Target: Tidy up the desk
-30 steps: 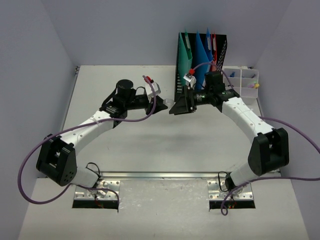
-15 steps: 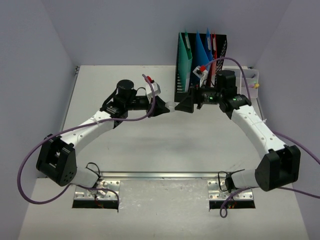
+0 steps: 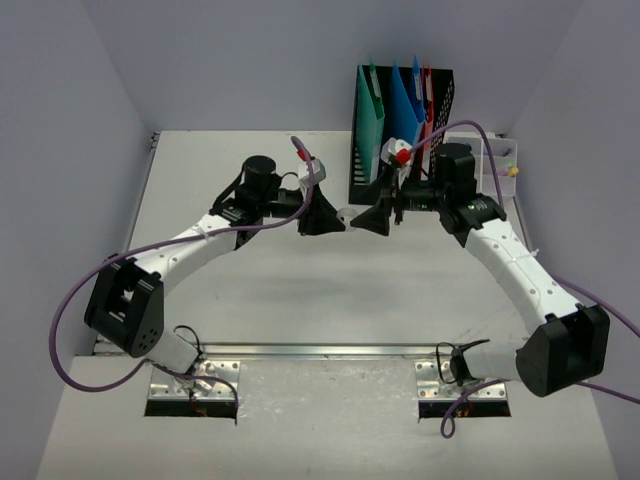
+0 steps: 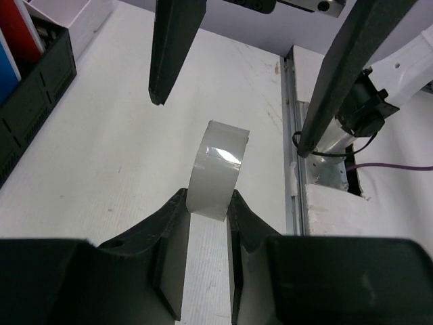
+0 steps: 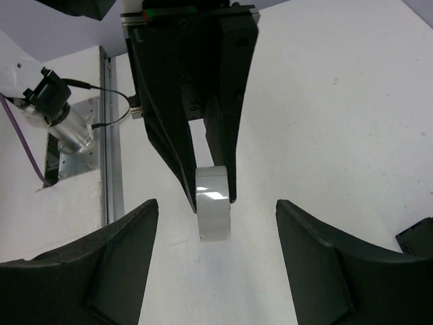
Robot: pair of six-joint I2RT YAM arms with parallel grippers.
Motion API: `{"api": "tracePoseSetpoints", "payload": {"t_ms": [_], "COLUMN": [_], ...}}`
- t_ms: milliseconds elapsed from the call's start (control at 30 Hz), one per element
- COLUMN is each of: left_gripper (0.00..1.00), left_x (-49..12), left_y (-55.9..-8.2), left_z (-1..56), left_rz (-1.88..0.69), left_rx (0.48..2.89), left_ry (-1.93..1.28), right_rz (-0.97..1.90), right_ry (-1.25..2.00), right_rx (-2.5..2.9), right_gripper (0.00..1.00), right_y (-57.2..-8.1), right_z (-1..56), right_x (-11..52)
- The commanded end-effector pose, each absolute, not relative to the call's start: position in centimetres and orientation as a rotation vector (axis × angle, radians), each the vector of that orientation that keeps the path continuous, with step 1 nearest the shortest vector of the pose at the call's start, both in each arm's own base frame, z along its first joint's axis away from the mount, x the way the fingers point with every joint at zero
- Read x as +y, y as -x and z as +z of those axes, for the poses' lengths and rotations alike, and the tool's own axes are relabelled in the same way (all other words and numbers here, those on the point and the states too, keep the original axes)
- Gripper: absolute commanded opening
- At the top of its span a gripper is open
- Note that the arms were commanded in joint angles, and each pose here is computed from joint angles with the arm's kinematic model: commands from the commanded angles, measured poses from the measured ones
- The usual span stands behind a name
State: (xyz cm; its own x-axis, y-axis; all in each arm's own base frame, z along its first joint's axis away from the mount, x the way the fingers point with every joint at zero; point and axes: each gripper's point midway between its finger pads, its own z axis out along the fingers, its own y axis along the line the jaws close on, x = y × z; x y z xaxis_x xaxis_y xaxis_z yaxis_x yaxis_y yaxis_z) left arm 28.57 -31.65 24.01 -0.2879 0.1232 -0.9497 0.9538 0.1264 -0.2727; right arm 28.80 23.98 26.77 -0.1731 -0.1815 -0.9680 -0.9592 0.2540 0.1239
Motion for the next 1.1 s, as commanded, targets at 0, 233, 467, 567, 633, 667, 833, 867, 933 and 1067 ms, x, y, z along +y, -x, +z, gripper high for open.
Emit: {"api": "tracePoseSetpoints", "payload": {"t_ms": [0,233,467,567,633,667,833,867,933,1067], "left_gripper": [0.00,0.00,0.00,0.06,0.21,0.40,0.70,0.71,0.74,0.78], "left_x": [-32.7,-32.7,-32.7,-32.7,-32.7,-32.7,-32.3,-32.2,-31.4,-29.3], "left_y": [-28.5,-28.8,-28.9,-28.9,-28.9,-29.1,-29.8,-30.0,-31.3,-33.4], "left_z": [27.1,27.0,27.1,27.0,26.9,26.8,26.6,26.5,26.3,26.1], "left_rz": [-1.314,-1.307,-1.305,-1.304,-1.303,-1.297,-1.255,-1.243,-1.182,-1.123], "left_rx": [1.481,1.484,1.481,1.486,1.491,1.500,1.536,1.547,1.590,1.687], "left_ry": [-1.091,-1.089,-1.086,-1.086,-1.083,-1.073,-1.032,-1.020,-0.962,-0.840], "right_rz": [0.985,0.968,0.936,0.947,0.948,0.945,0.856,0.834,0.763,0.495], "right_ry": [1.164,1.190,1.200,1.206,1.209,1.208,1.192,1.189,1.203,1.285], "right_rx": [1.494,1.486,1.487,1.488,1.485,1.485,1.518,1.527,1.558,1.651], "right_gripper": [0.70,0.59,0.41,0.27,0.16,0.10,0.00,0.00,0.00,0.00], "right_y": [-28.5,-28.4,-28.5,-28.4,-28.5,-28.5,-29.2,-29.3,-29.4,-30.3], "right_z": [27.5,27.0,26.3,26.3,26.4,26.5,26.4,26.4,25.7,22.8], "right_x": [24.2,24.2,23.9,24.0,24.0,24.0,22.6,22.1,19.9,12.9]}}
